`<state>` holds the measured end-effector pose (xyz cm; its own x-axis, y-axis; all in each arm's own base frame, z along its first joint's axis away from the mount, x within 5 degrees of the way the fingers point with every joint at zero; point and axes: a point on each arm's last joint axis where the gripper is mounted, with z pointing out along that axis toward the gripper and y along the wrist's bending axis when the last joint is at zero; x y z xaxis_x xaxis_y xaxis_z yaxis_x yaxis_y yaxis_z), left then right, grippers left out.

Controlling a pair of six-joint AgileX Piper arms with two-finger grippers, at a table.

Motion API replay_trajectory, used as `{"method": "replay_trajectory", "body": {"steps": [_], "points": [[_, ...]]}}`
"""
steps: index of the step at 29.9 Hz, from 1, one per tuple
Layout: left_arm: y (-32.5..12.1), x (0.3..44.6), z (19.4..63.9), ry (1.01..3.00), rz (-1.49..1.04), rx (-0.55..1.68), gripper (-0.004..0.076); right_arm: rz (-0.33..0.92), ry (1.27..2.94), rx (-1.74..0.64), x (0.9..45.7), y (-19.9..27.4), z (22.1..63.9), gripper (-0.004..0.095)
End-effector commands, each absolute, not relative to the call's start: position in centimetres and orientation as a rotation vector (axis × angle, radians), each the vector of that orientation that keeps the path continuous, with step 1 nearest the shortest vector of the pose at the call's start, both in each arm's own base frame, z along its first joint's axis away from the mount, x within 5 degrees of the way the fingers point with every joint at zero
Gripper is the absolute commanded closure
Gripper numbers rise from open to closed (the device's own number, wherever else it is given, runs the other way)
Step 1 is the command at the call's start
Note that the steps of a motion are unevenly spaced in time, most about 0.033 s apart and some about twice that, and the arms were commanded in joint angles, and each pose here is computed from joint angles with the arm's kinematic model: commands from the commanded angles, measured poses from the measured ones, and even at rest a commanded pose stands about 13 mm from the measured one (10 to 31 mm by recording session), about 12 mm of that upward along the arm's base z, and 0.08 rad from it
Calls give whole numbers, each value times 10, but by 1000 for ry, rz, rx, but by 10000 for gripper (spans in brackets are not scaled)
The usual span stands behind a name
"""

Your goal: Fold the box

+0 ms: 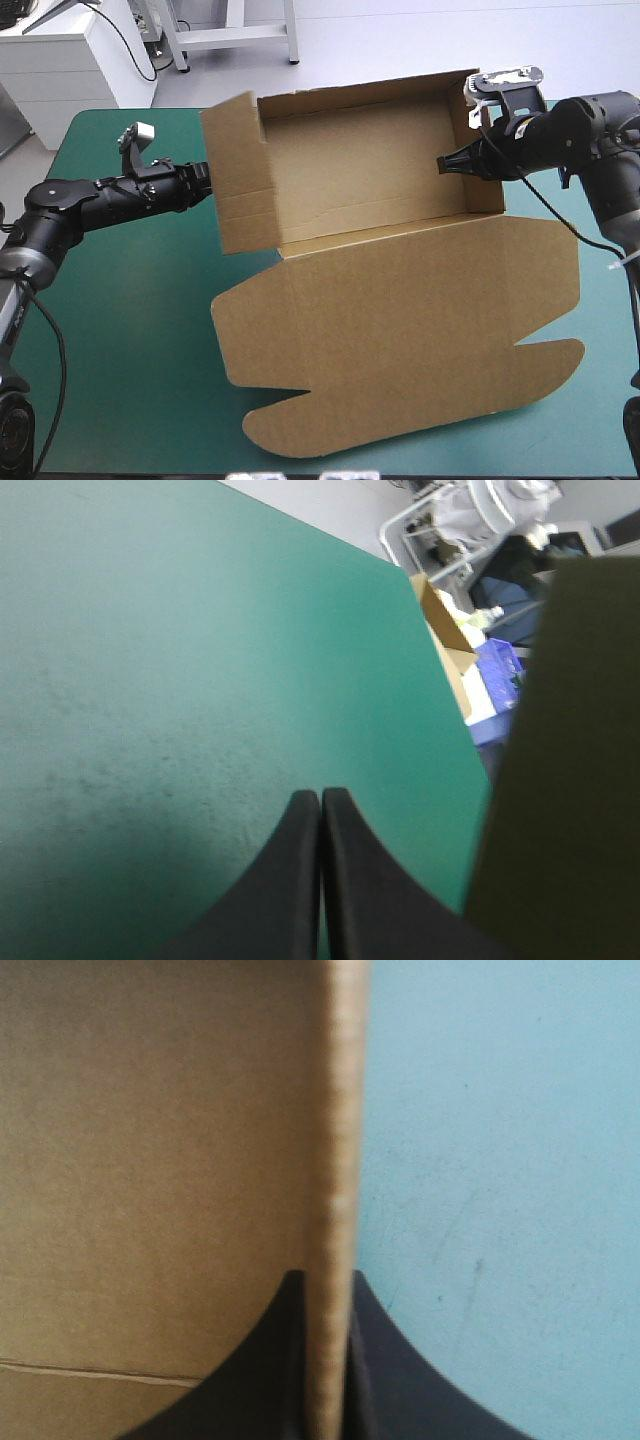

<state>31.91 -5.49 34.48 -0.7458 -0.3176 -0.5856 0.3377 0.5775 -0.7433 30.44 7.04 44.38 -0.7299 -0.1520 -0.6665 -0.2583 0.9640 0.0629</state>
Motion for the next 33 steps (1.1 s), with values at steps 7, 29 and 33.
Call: {"method": "replay_trajectory", "body": {"steps": [7, 29, 33], "points": [[-86, 295, 377, 2017, -1408, 227, 732, 205, 2237, -233, 303, 68, 468, 927], [-91, 284, 408, 1924, -1421, 509, 556, 119, 2264, -209, 308, 62, 463, 927], [-91, 285, 409, 1917, -1416, 493, 254, 132, 2272, -197, 307, 63, 462, 927]]}}
